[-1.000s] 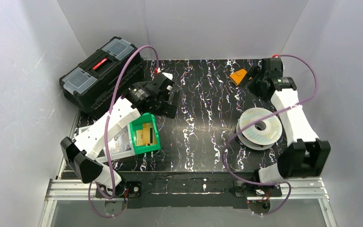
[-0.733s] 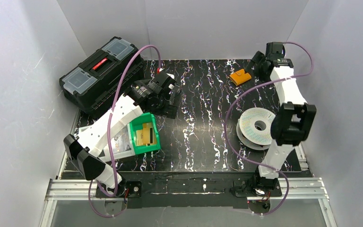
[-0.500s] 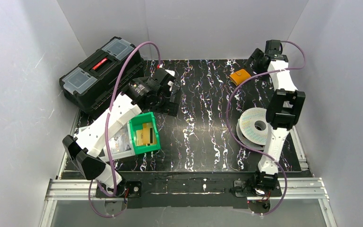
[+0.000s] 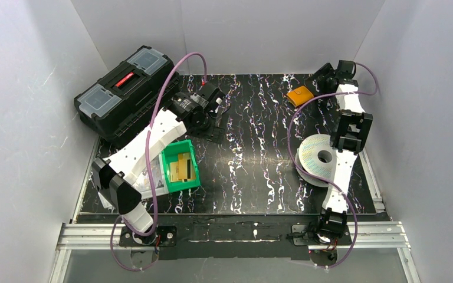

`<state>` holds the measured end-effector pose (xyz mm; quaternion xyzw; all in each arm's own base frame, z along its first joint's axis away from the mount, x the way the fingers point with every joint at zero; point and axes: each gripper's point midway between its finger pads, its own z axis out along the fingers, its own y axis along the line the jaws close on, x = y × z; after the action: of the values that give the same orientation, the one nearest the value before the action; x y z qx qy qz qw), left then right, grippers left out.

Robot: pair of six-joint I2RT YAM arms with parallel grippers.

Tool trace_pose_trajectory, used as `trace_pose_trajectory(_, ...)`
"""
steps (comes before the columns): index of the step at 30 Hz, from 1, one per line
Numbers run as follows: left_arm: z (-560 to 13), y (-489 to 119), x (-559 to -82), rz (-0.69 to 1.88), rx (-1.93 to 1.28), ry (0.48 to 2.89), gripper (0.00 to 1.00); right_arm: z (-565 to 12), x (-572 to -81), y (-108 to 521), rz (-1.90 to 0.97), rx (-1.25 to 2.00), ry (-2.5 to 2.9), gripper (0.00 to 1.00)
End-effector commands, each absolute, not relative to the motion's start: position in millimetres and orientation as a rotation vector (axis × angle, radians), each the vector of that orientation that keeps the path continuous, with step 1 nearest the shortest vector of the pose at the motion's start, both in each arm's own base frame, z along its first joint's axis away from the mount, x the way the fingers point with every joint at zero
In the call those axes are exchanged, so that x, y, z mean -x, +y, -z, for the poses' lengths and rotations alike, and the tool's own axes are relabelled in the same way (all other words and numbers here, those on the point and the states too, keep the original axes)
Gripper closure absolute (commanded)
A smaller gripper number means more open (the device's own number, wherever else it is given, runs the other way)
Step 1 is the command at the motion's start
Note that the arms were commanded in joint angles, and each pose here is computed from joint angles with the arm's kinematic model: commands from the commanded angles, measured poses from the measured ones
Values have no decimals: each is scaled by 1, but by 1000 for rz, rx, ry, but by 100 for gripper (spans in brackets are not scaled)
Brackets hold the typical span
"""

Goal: Take the credit cards out of the card holder
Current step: Move the card holder to the center of the board.

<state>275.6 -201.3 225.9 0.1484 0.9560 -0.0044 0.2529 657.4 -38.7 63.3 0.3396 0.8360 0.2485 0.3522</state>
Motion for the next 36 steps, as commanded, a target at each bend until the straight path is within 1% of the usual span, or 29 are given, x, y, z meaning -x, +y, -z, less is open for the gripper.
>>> trace_pose_trajectory(1, -234, -198, -277, 10, -406, 2603, 0, -91, -683, -20, -862, -862, 2032, 3)
trace_pose_trajectory(10, -231, -197, -277, 35, -395, 2626, 1, -66, -688, 5, -1116, -977, 2012, 4)
trace_pose_trajectory(15, -230, -199, -277, 61, -387, 2645, 0, -63, -675, 24, -1150, -953, 2091, 5)
trace_pose_trajectory(22, -228, -195, -273, 58, -375, 2659, 0, -66, -641, 60, -1139, -818, 2262, 5)
trace_pose_trajectory(31, -232, -185, -267, 52, -349, 2663, 0, -60, -593, 117, -999, -574, 2510, 6)
trace_pose_trajectory(32, -231, -183, -266, 44, -344, 2666, 1, -59, -583, 135, -989, -521, 2548, 6)
trace_pose_trajectory(36, -225, -174, -263, 19, -296, 2696, 0, -53, -546, 167, -941, -426, 2669, 8)
